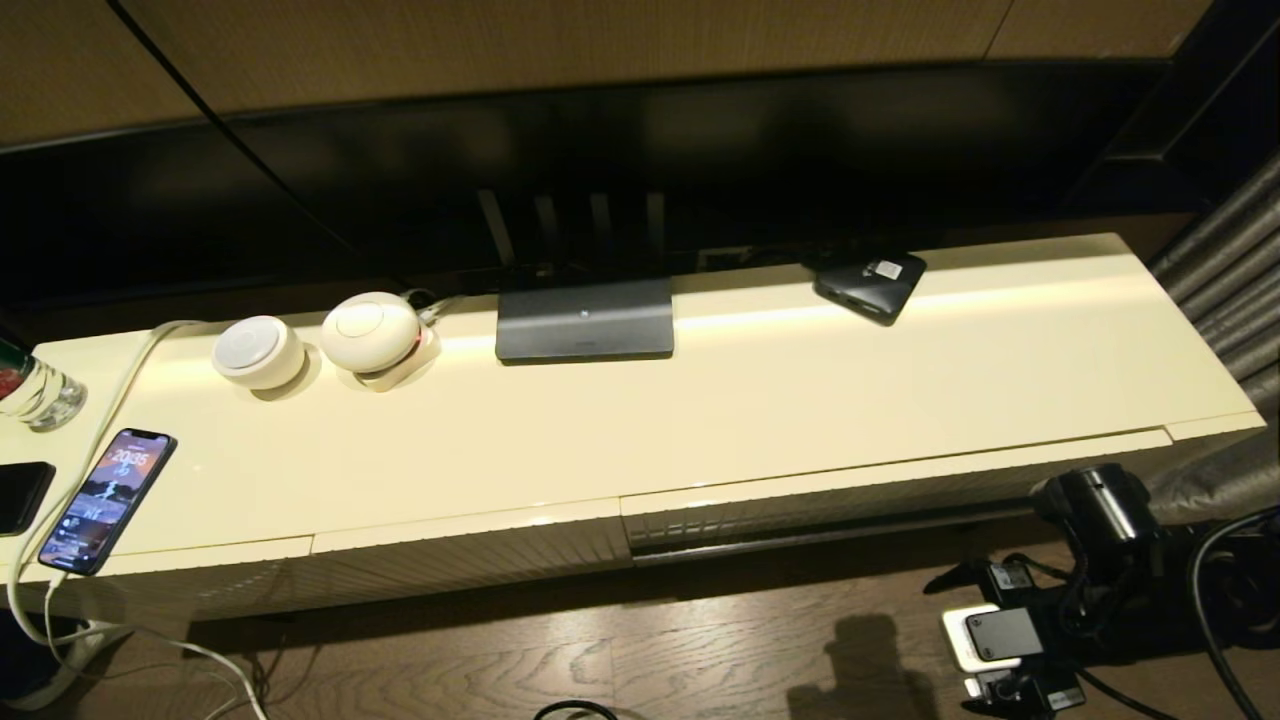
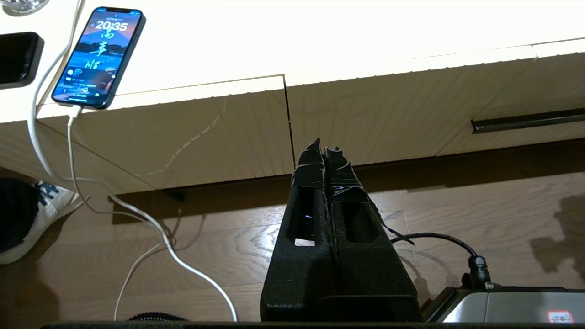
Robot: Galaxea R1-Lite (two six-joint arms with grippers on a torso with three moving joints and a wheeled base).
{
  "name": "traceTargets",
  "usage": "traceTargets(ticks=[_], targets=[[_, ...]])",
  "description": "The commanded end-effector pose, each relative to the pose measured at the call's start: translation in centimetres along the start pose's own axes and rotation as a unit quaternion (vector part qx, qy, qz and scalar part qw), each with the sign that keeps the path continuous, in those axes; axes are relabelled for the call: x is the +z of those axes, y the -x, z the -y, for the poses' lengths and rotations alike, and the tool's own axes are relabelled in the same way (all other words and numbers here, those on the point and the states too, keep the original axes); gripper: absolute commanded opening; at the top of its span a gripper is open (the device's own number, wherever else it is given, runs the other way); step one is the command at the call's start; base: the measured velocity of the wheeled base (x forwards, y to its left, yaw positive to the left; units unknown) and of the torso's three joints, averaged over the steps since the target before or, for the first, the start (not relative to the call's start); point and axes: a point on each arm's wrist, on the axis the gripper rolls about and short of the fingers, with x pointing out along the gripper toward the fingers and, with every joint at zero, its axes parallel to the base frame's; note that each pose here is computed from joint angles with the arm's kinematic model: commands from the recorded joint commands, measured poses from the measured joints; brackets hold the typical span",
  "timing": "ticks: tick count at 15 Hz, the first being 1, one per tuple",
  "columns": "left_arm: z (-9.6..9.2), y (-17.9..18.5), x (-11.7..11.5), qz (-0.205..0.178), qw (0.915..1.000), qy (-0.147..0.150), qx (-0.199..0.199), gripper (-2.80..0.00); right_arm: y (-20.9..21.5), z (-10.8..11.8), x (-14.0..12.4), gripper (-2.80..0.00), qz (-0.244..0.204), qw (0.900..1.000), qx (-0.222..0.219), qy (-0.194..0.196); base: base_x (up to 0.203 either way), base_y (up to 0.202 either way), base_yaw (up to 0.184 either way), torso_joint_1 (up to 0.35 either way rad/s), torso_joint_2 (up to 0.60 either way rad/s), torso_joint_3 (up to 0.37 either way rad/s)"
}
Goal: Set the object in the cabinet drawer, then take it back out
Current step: Open the drawer
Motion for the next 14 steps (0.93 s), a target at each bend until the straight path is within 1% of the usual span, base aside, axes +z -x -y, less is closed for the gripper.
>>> traceTargets(ticks=[1,4,10,14], targets=[[0.0,0.0,-0.1,-0.002,1.0,0.0,0.0,-2.8,-1.4,0.1,-0.4,0.0,0.0,1.0,0.011,0.002,0.0,0.0,0.0,0.0,0.0,0.0],[0.0,0.0,-0.1,-0.002,1.0,0.0,0.0,-2.8,-2.4,0.4,-0.6,0.0,0.0,1.0,0.006,0.003,0.0,0.0,0.0,0.0,0.0,0.0],[0.0,0.0,-0.1,-0.002,1.0,0.0,0.0,-2.8,-4.1,1.7,-1.1,0.0,-0.003,1.0,-0.008,0.008,0.0,0.0,0.0,0.0,0.0,0.0],[0.0,0.0,-0.1,-0.002,1.0,0.0,0.0,-2.8,-4.9,2.5,-1.4,0.0,-0.018,1.0,-0.014,0.008,0.0,0.0,0.0,0.0,0.0,0.0]])
